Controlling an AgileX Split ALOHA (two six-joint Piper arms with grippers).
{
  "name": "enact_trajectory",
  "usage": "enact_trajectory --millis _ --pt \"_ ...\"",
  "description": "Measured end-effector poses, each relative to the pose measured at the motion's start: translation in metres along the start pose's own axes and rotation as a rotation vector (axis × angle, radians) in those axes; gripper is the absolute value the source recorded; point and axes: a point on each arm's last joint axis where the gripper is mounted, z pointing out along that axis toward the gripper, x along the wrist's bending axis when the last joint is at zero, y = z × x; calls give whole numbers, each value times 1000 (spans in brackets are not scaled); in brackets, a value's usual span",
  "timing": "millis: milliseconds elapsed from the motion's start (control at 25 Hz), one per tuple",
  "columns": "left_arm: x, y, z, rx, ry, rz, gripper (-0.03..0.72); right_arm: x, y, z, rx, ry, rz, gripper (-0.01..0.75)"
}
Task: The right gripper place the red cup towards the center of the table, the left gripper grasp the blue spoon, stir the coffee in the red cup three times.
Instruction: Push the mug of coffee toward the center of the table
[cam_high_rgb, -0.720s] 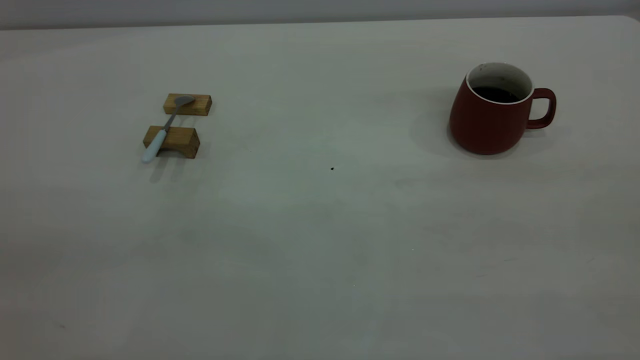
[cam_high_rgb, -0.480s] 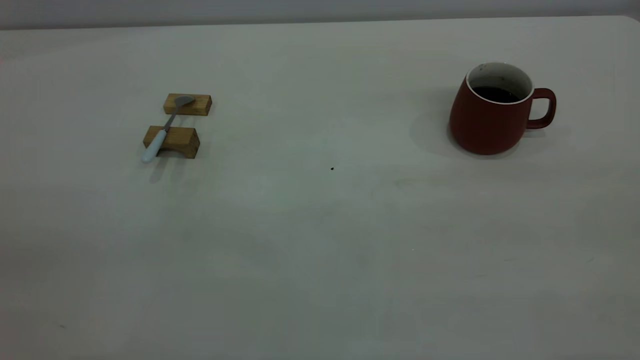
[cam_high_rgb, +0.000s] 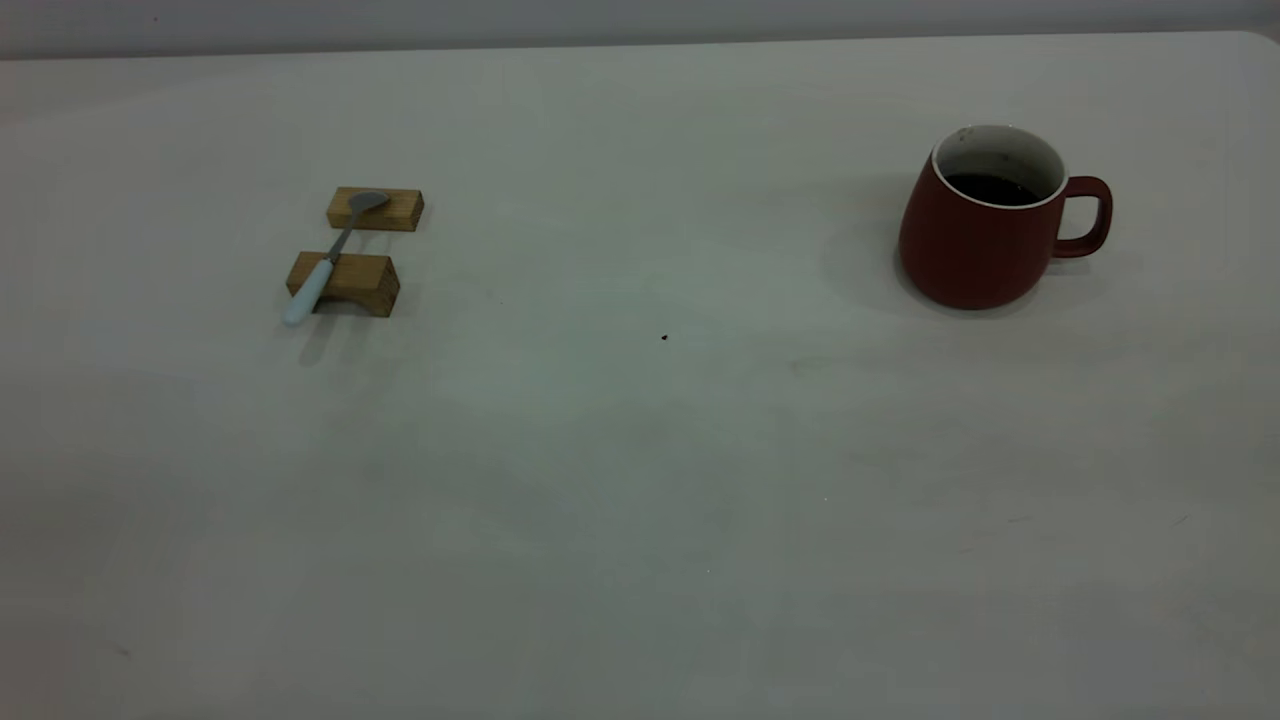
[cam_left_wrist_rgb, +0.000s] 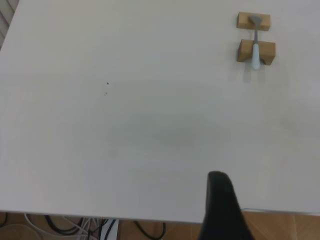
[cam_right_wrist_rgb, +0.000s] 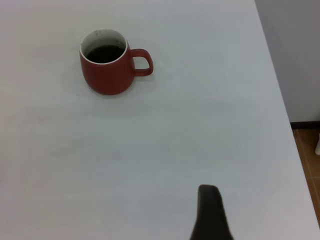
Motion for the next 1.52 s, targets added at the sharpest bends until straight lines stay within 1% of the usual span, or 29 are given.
enact_trajectory --millis 600,680,880,1040,1200,1280,1360,1480,1520 --pt "0 0 0 0 0 0 548 0 0 0 0 2 1 584" --pt "0 0 0 0 0 0 548 2 0 0 0 18 9 584" --pt "0 0 0 0 0 0 548 9 1 0 1 102 48 584" --pt "0 0 0 0 0 0 548 12 15 5 2 131 65 584" --pt "0 0 0 0 0 0 548 11 44 32 19 126 17 584" --pt "0 0 0 0 0 0 548 12 59 56 48 134 -17 584" --pt "0 0 0 0 0 0 548 14 73 82 52 149 -46 584" --pt "0 0 0 0 0 0 548 18 85 128 126 181 -93 584" --pt "0 0 0 0 0 0 548 19 89 144 168 198 -115 584"
